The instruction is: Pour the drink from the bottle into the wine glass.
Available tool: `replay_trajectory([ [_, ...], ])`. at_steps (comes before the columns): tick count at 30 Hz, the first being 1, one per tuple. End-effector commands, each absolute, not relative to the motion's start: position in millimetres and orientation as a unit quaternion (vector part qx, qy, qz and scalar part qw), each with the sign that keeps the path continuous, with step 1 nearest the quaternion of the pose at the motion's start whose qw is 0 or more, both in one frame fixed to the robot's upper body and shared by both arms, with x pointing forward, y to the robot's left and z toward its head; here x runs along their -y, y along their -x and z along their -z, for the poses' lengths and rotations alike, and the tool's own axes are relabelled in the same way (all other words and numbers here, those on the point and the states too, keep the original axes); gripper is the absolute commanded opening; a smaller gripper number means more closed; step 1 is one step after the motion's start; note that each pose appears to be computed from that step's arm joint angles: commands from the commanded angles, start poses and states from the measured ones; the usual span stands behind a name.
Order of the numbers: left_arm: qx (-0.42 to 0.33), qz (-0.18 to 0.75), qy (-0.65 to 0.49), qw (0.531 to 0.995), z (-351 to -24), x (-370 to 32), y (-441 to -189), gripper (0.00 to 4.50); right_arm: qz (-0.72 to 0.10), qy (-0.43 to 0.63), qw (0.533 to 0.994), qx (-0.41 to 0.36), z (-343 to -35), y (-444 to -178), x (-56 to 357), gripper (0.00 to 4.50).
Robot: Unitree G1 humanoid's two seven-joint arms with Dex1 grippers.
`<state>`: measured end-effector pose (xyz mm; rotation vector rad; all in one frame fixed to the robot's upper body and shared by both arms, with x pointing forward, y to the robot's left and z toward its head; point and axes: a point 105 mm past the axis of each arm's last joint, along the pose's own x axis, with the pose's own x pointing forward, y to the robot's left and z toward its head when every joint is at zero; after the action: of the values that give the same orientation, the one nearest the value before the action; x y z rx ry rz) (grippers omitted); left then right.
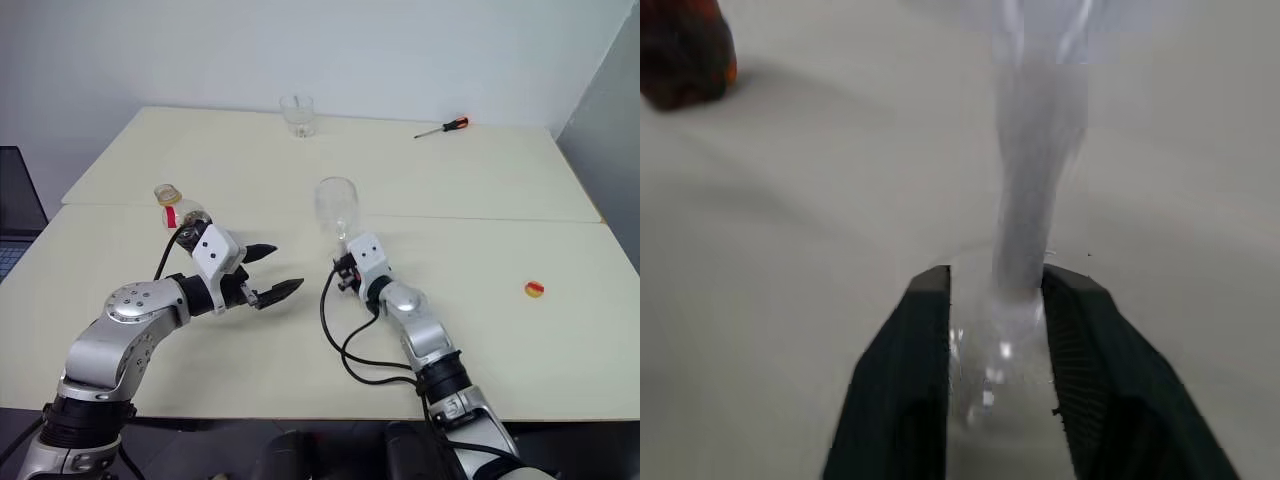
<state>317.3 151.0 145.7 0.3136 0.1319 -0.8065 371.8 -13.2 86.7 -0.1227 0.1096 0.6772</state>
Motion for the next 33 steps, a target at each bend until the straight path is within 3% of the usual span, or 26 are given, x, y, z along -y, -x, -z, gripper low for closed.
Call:
replay_trajectory([
  [1,-0.045,0.392,-0.161,0.905,-154,-150,-316,4.5,-0.347,0.076,0.935,-0.012,-113,-368,11,2.79],
  [6,-0.043,0.371,-0.104,0.922,-148,-155,-312,4.5,-0.365,0.118,0.924,-0.002,-124,-353,30,4.48],
  [12,-0.012,0.249,-0.046,0.967,-132,-190,-298,4.5,-0.431,0.173,0.882,-0.077,-143,-320,104,4.48],
  [14,0.011,0.184,-0.04,0.982,-131,-204,-295,4.5,-0.433,0.181,0.88,-0.077,-173,-316,133,4.48],
  [17,0.014,0.096,-0.071,0.993,-121,-224,-288,4.5,-0.456,0.193,0.868,-0.031,-247,-306,153,4.48],
  [24,0.036,0.03,-0.07,0.996,-127,-238,-303,4.5,-0.559,0.173,0.809,0.059,-322,-277,110,4.48],
  [33,0.054,0.007,-0.059,0.997,-140,-251,-317,4.5,-0.609,0.165,0.774,0.057,-316,-264,77,4.48],
])
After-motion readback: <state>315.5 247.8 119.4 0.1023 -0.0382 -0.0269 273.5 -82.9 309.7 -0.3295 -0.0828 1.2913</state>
